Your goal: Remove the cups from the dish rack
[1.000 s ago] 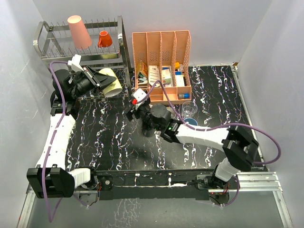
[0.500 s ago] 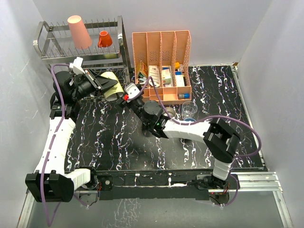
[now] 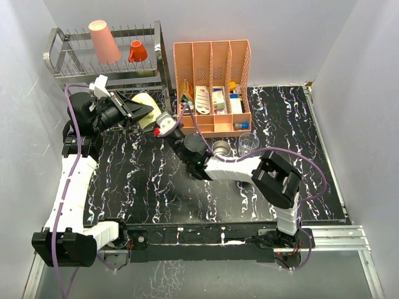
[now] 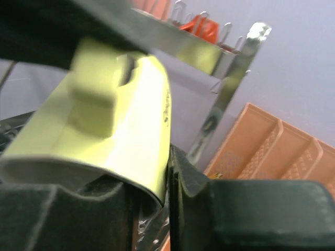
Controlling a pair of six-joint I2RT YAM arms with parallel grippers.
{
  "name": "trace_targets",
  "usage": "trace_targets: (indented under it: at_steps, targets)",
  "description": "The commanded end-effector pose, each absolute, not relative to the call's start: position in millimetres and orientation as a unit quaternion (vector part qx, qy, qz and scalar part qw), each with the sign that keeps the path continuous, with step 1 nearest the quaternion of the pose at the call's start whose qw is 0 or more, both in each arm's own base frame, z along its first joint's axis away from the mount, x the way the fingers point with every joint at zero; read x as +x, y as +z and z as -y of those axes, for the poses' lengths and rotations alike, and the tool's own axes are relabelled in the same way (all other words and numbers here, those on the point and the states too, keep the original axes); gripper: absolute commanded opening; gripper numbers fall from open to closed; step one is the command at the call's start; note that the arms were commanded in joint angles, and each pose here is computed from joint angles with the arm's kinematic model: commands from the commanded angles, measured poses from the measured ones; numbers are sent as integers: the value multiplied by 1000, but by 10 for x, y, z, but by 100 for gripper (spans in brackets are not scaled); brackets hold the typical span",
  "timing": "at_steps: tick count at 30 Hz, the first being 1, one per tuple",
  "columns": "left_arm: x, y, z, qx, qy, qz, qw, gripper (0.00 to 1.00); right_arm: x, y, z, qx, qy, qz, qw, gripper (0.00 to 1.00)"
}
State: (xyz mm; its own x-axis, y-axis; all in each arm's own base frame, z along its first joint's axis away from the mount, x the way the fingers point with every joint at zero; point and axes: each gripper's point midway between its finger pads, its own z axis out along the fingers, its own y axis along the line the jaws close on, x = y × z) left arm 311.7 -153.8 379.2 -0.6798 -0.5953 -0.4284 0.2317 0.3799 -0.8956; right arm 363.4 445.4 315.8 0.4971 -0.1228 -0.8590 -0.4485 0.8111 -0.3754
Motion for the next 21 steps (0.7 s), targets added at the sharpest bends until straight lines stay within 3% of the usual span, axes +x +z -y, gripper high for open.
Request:
trace_targets:
  at_steps: [1,4,9,12,21]
  targets:
    - [2858,4164,1548,-73,-545,-717,428,0,3550,3680,-4304,-252,92,-448,853,12]
    - [2843,4026,1526,-68,-529,-728,431,3,3496,3574,-4221,-264,92,-477,833,8]
    - [2853,3877,1420,-48,-485,-739,466,76,3320,3364,-4021,-284,123,-554,773,8]
    - [2856,3843,1357,-9,-450,-745,493,96,3165,3148,-3912,-308,143,-607,719,8]
    - [3042,3229,801,94,-207,-809,543,97,2443,2370,-3181,-315,141,-814,468,8]
